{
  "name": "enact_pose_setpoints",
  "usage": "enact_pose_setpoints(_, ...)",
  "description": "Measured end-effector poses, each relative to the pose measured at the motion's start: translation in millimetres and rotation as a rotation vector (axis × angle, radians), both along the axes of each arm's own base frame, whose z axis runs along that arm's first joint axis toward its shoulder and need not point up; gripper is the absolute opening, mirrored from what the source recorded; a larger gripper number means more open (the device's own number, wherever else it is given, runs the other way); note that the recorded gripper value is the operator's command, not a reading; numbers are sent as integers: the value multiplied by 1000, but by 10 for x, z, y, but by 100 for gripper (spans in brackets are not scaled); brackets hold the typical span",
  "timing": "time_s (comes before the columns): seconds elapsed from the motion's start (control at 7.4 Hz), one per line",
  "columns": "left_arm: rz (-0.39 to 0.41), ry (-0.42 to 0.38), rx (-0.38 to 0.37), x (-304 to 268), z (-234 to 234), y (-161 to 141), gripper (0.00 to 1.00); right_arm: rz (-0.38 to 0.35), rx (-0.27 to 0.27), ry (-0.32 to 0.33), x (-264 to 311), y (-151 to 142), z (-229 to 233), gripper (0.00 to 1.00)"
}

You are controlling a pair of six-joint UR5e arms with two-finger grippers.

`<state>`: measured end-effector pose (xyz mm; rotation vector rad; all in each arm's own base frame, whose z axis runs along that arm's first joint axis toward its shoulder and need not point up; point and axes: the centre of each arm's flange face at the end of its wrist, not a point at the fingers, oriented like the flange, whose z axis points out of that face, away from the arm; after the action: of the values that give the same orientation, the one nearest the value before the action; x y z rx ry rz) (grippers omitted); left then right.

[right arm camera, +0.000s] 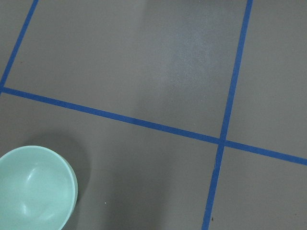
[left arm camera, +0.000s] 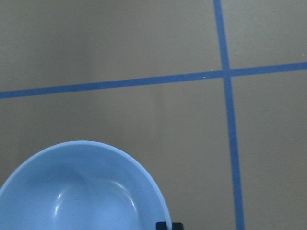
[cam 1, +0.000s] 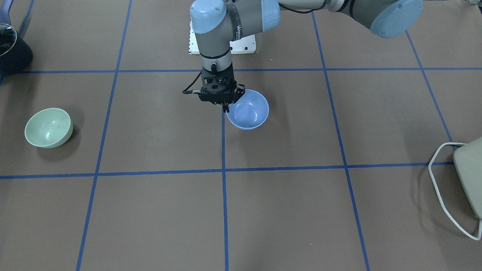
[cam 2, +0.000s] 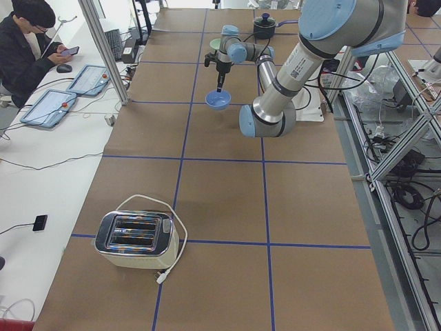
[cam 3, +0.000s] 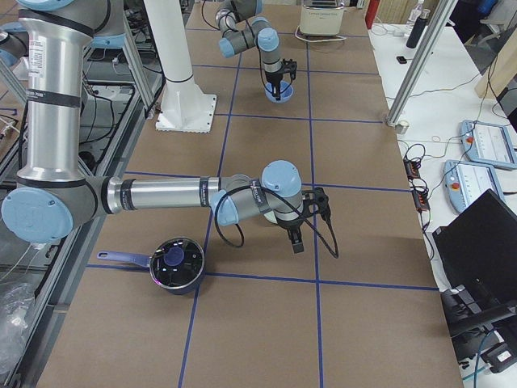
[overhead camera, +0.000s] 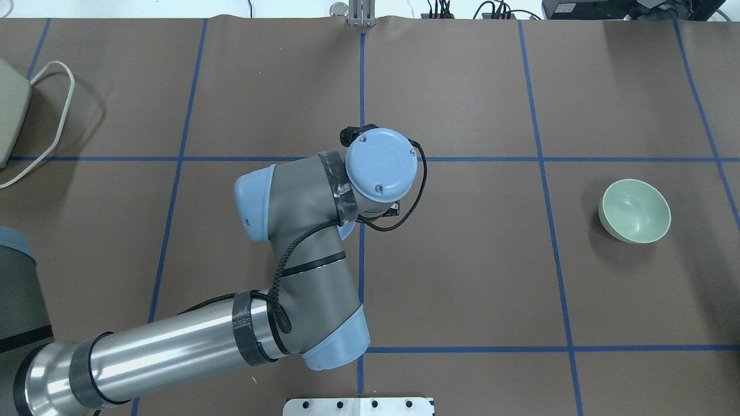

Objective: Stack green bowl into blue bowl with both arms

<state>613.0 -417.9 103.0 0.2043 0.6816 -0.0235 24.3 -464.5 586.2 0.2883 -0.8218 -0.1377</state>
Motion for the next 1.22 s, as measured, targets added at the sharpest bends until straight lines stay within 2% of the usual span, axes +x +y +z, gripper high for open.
enact_pose_setpoints(0.41,-12,16,35,425,-70,-53,0,1,-1,0,1,1,3,100)
enact_pose_setpoints(1.22,-9,14,54,644,-119,12,0,1,-3,2,1,1,7,100)
